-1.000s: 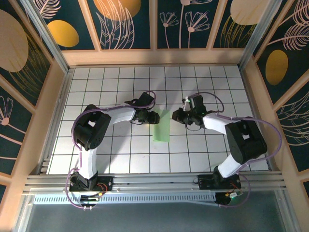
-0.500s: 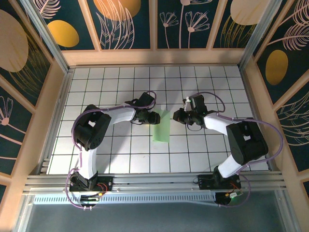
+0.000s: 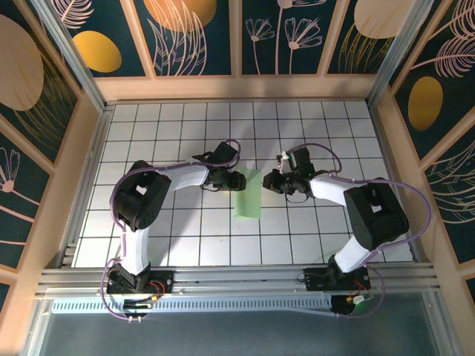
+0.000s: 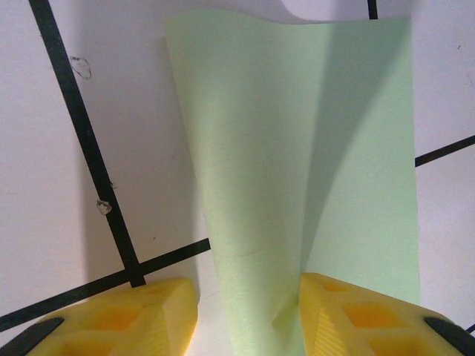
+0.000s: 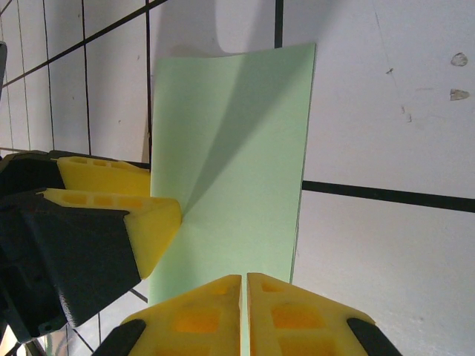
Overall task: Fold a paper plane with a square sheet of paper (fold left side to right side)
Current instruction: Hold the square sheet of paper at the center of the table.
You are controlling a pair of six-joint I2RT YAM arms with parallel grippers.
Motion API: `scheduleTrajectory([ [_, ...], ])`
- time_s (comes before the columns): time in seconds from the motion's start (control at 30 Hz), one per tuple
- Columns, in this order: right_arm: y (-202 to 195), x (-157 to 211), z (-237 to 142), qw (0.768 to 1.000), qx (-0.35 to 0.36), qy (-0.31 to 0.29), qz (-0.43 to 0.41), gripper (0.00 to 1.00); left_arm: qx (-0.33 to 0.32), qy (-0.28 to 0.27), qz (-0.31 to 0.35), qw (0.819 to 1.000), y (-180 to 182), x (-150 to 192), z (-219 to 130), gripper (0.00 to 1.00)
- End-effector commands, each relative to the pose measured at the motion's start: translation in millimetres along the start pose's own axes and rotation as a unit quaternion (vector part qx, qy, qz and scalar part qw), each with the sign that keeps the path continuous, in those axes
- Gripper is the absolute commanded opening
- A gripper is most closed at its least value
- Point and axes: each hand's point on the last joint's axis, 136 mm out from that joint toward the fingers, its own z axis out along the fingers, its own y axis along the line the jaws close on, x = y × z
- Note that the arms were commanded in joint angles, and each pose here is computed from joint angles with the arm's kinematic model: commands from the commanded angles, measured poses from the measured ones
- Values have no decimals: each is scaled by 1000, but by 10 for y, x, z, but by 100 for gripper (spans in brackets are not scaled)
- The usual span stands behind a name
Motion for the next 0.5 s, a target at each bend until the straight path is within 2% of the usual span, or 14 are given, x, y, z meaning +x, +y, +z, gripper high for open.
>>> scheduleTrajectory([
  [0.0,56,-30,24,1000,-5,2,-11,11,-73,53,-8,996,477,427,437,44],
  [0.47,92,-7,60,1000,-10,7,-11,11,-78,50,-11,996,490,420,423,44],
])
